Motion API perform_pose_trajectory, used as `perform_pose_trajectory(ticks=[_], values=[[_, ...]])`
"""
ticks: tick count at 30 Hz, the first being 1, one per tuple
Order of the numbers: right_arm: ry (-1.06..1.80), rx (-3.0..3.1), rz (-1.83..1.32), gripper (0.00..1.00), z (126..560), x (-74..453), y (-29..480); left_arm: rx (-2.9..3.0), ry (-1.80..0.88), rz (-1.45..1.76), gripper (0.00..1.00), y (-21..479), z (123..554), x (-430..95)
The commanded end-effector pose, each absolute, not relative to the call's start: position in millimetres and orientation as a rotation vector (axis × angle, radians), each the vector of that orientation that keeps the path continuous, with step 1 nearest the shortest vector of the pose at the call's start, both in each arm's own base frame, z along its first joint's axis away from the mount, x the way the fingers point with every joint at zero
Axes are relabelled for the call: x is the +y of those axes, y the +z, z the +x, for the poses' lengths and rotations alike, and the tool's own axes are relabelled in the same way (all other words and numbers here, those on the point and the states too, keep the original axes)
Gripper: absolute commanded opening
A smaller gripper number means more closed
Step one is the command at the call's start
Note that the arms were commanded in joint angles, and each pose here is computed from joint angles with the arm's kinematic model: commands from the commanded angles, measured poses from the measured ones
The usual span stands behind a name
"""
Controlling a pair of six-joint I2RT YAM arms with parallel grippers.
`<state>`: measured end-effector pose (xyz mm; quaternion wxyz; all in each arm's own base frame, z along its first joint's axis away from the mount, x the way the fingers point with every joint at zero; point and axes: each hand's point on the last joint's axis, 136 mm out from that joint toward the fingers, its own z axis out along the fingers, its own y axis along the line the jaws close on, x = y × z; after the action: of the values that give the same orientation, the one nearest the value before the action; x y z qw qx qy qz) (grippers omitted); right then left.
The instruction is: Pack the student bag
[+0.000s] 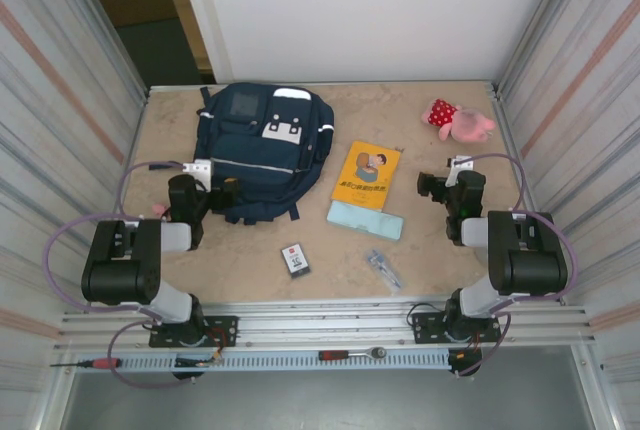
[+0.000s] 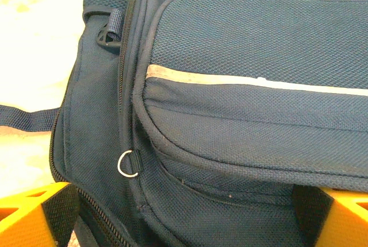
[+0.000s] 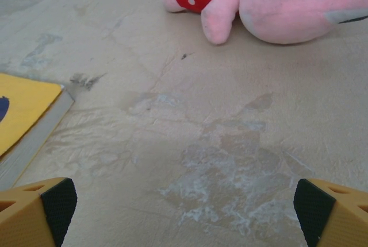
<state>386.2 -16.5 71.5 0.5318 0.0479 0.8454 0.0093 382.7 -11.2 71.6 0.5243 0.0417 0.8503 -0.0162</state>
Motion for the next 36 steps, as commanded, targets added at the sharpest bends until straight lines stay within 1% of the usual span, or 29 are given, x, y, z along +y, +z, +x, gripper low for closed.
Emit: perform_pose_trajectory(ticks=[1, 14, 16, 18, 21, 24, 27, 31, 33, 36], values=[[0.037, 1.982, 0.126, 0.99, 395, -16, 81, 1.961, -0.051, 0.136, 0.99, 91, 396, -17], [0.041, 1.983, 0.128, 0.99, 395, -16, 81, 1.958, -0.056, 0.136, 0.99, 92, 395, -17], [0.044, 1.982, 0.126, 0.99, 395, -16, 81, 1.956, -0.022, 0.125, 0.99, 95, 396, -15], [0.037, 1.980, 0.134, 0.99, 397, -17, 85, 1.980, -0.005, 0.128, 0.96, 102, 398, -16], [0.047, 2.071, 0.147, 0.99, 397, -16, 97, 2.041, 0.010, 0.125, 0.90, 115, 399, -18], [0.077, 2.173, 0.173, 0.99, 396, -13, 127, 2.081, 0.025, 0.130, 0.89, 130, 397, -26], [0.142, 2.252, 0.180, 0.99, 389, -3, 157, 2.189, -0.055, 0.117, 0.86, 138, 392, -41], [0.291, 2.314, 0.146, 0.99, 382, 31, 197, 2.372, -0.162, -0.033, 0.80, 139, 380, -45], [0.315, 2.336, 0.140, 0.99, 378, 49, 211, 2.419, -0.254, -0.109, 0.76, 139, 374, -45], [0.370, 2.348, 0.103, 0.99, 371, 88, 223, 2.439, -0.395, -0.290, 0.73, 136, 367, -31]])
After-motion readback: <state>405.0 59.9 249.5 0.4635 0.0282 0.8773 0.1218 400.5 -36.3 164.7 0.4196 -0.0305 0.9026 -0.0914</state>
